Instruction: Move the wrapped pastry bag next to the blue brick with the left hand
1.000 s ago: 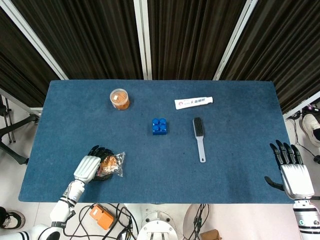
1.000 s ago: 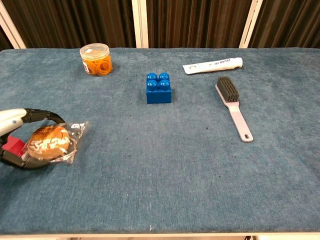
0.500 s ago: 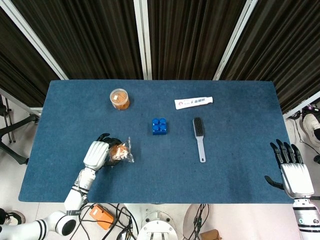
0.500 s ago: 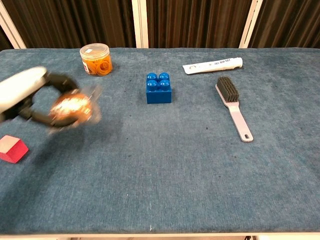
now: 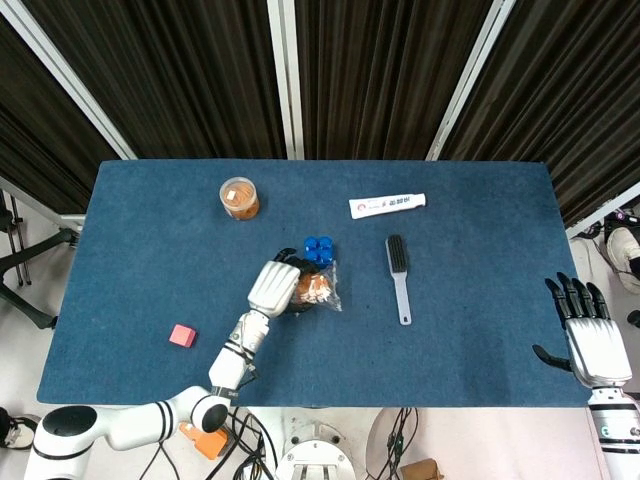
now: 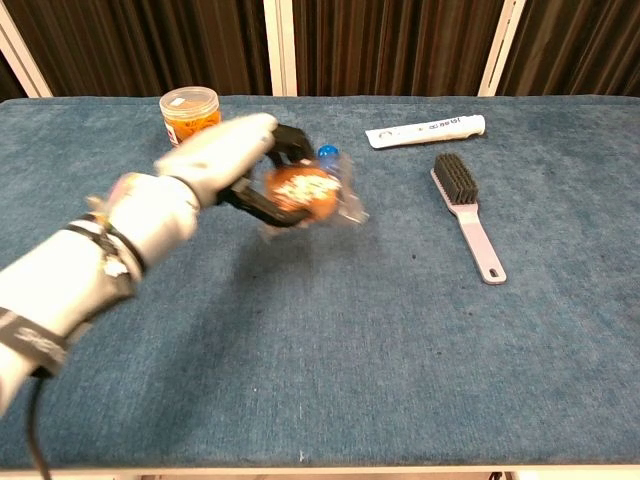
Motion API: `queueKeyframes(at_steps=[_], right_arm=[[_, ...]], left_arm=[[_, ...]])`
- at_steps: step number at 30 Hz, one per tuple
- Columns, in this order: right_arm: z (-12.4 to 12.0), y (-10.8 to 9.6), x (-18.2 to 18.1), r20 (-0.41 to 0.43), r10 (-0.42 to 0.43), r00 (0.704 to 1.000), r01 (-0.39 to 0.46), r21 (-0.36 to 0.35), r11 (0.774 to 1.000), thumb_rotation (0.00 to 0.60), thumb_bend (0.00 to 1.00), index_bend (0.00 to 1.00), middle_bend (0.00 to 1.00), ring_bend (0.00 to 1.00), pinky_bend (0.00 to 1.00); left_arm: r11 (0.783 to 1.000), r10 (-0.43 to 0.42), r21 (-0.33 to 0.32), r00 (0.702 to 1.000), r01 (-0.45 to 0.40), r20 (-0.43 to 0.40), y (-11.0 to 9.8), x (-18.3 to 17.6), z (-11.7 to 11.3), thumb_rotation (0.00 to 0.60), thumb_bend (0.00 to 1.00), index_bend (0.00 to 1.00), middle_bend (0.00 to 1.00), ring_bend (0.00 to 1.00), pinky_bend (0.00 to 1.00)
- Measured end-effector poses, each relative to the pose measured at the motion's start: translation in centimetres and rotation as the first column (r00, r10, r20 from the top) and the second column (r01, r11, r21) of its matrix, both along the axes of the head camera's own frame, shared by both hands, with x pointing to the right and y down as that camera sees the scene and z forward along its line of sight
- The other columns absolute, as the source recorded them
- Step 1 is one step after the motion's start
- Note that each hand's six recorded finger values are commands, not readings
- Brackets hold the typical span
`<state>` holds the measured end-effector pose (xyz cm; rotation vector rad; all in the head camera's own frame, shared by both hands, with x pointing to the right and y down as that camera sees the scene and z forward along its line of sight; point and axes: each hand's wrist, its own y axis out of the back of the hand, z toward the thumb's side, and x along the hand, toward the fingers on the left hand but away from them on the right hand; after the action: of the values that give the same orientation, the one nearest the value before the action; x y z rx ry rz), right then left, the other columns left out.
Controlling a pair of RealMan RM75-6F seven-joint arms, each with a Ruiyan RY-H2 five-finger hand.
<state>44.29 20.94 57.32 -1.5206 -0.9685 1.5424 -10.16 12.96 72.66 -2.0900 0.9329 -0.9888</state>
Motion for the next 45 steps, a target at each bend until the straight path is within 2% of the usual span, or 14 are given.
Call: queueKeyframes(at_steps=[3,6,8,11,14,16,18,24,30,35,39,42,43,45], right_arm=[[-0.2,0.1,0.0,0.004,-0.001,1.0,0.001,0.005,1.0,0.6,0.3,0.0,0.0,0.0,0.03],[-0.4,0.2,-0.1,0.01,-0.003,1.0,0.003,0.008,1.0,0.6,0.3,0.0,0.0,0.0,0.03],[-0.4,0.4,-0.1,0.014,-0.004,1.0,0.004,0.009,1.0,0.6,0.3,0.0,0.0,0.0,0.03],[-0.6,0.4,0.0,0.019,-0.004,1.0,0.004,0.014,1.0,0.6,0.3,0.0,0.0,0.0,0.03],[-0.8,0.4,0.1,0.023,-0.002,1.0,0.001,0.017,1.0,0.6,0.3,0.0,0.0,0.0,0.03],[-0.8,0.4,0.2,0.024,0.0,1.0,0.0,0.018,1.0,0.6,0.3,0.0,0.0,0.0,0.03],[-0.8,0.4,0.2,0.024,0.0,1.0,0.0,0.018,1.0,0.6,0.3,0.0,0.0,0.0,0.03],[-0.6,0.4,0.0,0.017,-0.003,1.0,0.002,0.015,1.0,0.6,0.3,0.0,0.0,0.0,0.03],[-0.6,0.5,0.0,0.008,-0.004,1.0,0.004,0.015,1.0,0.6,0.3,0.0,0.0,0.0,0.03],[-0.5,0.7,-0.4,0.004,-0.019,1.0,0.019,0.012,1.0,0.6,0.3,0.0,0.0,0.0,0.03],[-0.4,0.8,-0.6,-0.005,-0.028,1.0,0.028,0.013,1.0,0.6,0.3,0.0,0.0,0.0,0.03],[-0.1,1.0,-0.8,-0.017,-0.036,0.999,0.036,0.007,0.999,0.6,0.3,0.0,0.0,0.0,0.03],[0.1,1.1,-1.0,-0.023,-0.041,0.999,0.041,0.004,0.999,0.6,0.3,0.0,0.0,0.0,0.03],[0.3,1.2,-1.3,-0.034,-0.049,0.998,0.049,0.0,0.999,0.6,0.3,0.0,0.0,0.0,0.03]], left_arm=[[0.999,0.039,0.017,0.999,-0.04,0.011,0.7,1.6,0.3,0.6,0.39,0.56,0.51,0.39,0.2],[0.997,0.065,0.045,0.997,-0.067,0.037,1.0,2.4,0.6,0.6,0.3,0.53,0.48,0.36,0.2],[0.994,0.083,0.063,0.995,-0.086,0.06,1.2,2.7,1.0,0.6,0.19,0.45,0.41,0.29,0.19],[0.991,0.106,0.073,0.991,-0.112,0.083,1.3,3.0,1.7,0.6,0.11,0.37,0.33,0.22,0.18],[0.988,0.13,0.073,0.988,-0.136,0.084,1.6,3.3,2.0,0.6,0.02,0.25,0.21,0.13,0.16],[0.987,0.139,0.071,0.987,-0.145,0.086,1.7,3.4,2.1,0.6,0.0,0.19,0.13,0.07,0.14],[0.987,0.141,0.072,0.987,-0.146,0.077,1.7,3.4,1.9,0.6,0.0,0.17,0.1,0.04,0.14],[0.981,0.156,0.109,0.986,-0.161,0.053,1.8,3.3,0.4,0.6,0.0,0.17,0.09,0.03,0.14],[0.963,0.166,0.201,0.982,-0.182,0.09,1.5,1.0,-2.6,0.6,0.0,0.15,0.09,0.02,0.14],[0.958,0.125,0.239,0.981,-0.158,0.151,1.2,-4.6,-6.3,0.6,0.0,0.11,0.07,0.0,0.13],[0.968,0.006,0.24,0.969,-0.067,0.247,1.1,-12.9,-8.7,0.6,0.01,0.07,0.05,0.0,0.1],[0.973,-0.119,0.225,0.934,0.042,0.338,2.4,-20.9,-10.4,0.6,0.02,0.04,0.04,0.0,0.07],[0.975,-0.161,0.207,0.912,0.087,0.377,3.4,-23.9,-10.9,0.6,0.02,0.03,0.04,0.0,0.07],[0.975,-0.205,0.17,0.878,0.143,0.433,5.3,-27.5,-11.5,0.6,0.03,0.02,0.04,0.0,0.07]])
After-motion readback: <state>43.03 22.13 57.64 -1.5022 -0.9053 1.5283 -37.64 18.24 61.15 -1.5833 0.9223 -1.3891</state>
